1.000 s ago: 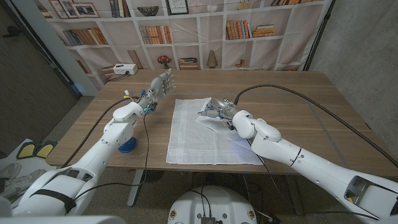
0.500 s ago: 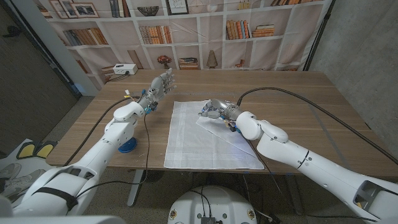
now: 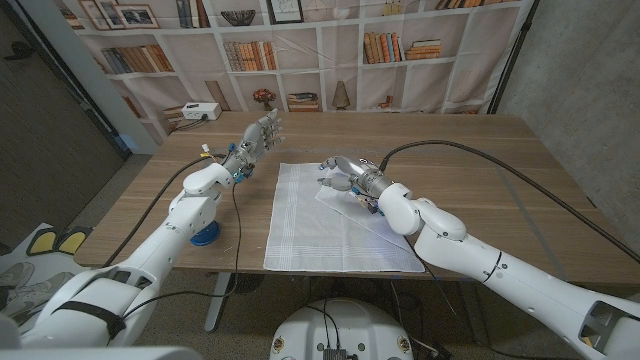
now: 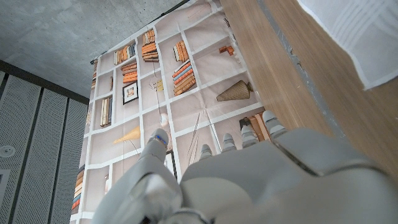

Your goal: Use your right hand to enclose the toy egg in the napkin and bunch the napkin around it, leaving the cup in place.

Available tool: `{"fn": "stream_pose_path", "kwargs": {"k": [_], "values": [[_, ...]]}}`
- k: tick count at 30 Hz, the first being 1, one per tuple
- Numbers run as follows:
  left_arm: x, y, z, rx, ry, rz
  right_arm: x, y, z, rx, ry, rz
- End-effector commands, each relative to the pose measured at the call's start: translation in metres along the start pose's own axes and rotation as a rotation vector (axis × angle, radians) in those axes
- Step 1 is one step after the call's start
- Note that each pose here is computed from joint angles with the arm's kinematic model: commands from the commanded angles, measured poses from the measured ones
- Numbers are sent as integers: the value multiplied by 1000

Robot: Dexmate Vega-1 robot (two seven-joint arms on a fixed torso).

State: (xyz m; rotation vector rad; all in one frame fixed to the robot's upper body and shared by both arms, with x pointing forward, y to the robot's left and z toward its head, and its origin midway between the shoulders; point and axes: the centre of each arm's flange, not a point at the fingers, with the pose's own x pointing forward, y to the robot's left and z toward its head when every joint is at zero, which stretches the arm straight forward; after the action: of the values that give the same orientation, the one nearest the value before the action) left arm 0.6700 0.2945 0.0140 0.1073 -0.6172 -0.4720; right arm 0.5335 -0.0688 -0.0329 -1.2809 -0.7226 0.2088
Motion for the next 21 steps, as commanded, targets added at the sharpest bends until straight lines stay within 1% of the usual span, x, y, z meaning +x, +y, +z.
{"fn": "stream_pose_path", "kwargs": {"k": [1, 4, 6, 9, 13, 18, 21], "values": [[-5, -2, 2, 4, -12, -3, -11, -3, 29, -123, -86, -20], [-7, -4, 2, 0, -14, -8, -15, 1, 39, -187, -87, -15], [-9, -5, 4, 7, -11, -10, -17, 4, 44, -206, -91, -4], [-11, -6, 5, 9, -12, -11, -22, 10, 55, -259, -104, 13], [-14, -6, 7, 14, -12, -17, -27, 19, 66, -280, -117, 17], [-17, -6, 8, 16, -12, -25, -32, 28, 79, -342, -118, 30], [-18, -6, 9, 19, -13, -32, -34, 34, 85, -376, -106, 41]]}}
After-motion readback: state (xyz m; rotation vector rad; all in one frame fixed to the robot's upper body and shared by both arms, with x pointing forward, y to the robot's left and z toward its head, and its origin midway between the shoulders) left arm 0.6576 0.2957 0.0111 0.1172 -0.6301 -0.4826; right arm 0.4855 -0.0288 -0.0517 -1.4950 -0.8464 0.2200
